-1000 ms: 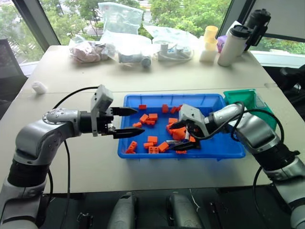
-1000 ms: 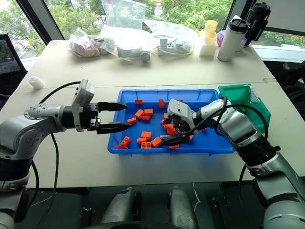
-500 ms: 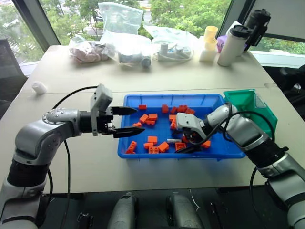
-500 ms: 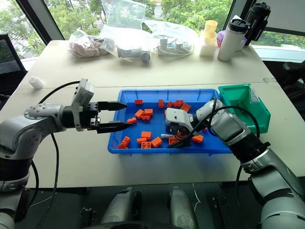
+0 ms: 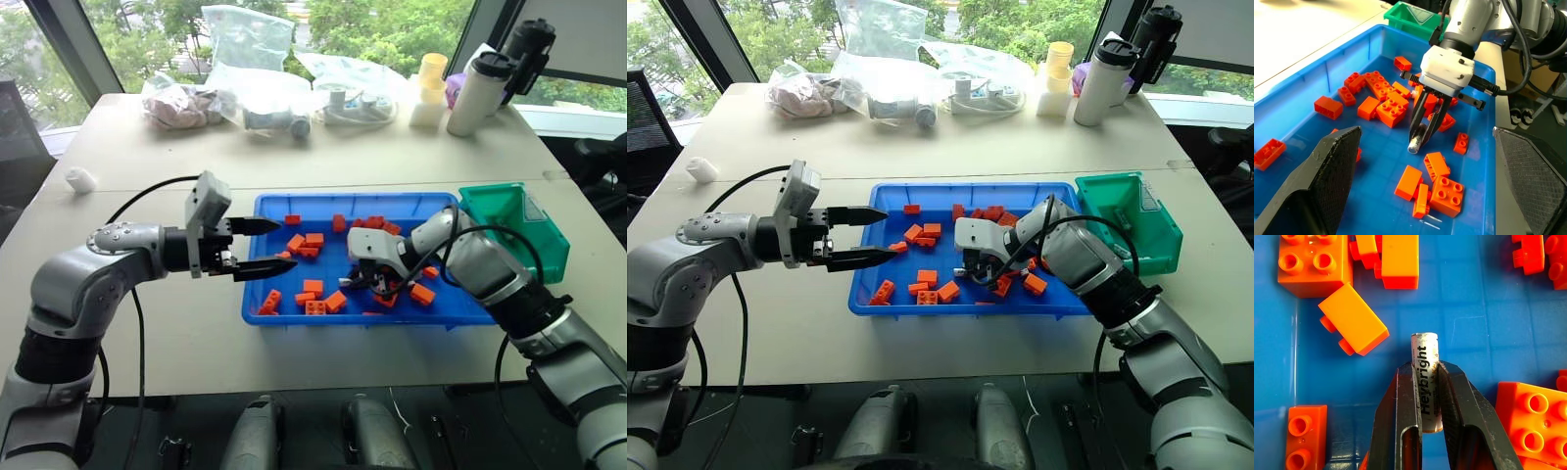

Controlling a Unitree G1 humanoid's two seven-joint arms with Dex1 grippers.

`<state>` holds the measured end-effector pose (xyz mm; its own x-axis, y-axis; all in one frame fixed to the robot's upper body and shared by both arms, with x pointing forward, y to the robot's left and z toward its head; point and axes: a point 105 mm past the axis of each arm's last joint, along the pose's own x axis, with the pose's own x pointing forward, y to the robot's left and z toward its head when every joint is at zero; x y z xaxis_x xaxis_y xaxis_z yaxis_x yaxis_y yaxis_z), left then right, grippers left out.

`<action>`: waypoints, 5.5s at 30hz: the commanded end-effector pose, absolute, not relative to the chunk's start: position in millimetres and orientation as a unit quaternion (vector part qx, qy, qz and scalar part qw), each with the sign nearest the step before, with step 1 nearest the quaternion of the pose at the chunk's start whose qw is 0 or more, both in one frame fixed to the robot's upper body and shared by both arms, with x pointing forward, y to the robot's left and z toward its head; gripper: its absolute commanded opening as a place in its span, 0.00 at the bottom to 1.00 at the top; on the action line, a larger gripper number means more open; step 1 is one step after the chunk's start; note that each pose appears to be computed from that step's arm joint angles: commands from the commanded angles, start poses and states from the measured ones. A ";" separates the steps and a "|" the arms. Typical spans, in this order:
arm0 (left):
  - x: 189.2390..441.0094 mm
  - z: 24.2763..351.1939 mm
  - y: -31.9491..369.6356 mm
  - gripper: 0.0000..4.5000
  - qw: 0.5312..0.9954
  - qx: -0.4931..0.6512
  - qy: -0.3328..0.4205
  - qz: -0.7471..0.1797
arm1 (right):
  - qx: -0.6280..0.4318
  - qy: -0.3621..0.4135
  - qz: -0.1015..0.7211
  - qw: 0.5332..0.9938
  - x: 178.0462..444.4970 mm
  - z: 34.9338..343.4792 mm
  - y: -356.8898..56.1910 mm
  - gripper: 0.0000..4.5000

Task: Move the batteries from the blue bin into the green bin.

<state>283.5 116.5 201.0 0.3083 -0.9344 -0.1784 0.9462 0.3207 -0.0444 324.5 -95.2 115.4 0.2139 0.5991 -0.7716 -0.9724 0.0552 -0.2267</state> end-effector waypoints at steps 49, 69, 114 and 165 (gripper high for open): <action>306.4 202.7 89.4 1.00 0.763 0.167 0.042 -0.623 | -0.089 0.090 0.244 0.961 310.8 218.6 -199.0 0.98; 305.6 194.9 106.4 1.00 0.797 0.168 0.063 -0.577 | -0.166 0.257 0.331 0.893 304.4 133.8 -169.1 0.98; 306.8 188.6 101.4 1.00 0.794 0.161 0.069 -0.582 | -0.086 0.265 0.303 0.912 294.7 134.6 -144.6 0.99; 326.0 215.3 32.7 1.00 0.746 0.077 -0.037 -0.661 | -0.091 0.065 -0.155 0.982 337.9 200.7 -325.9 0.79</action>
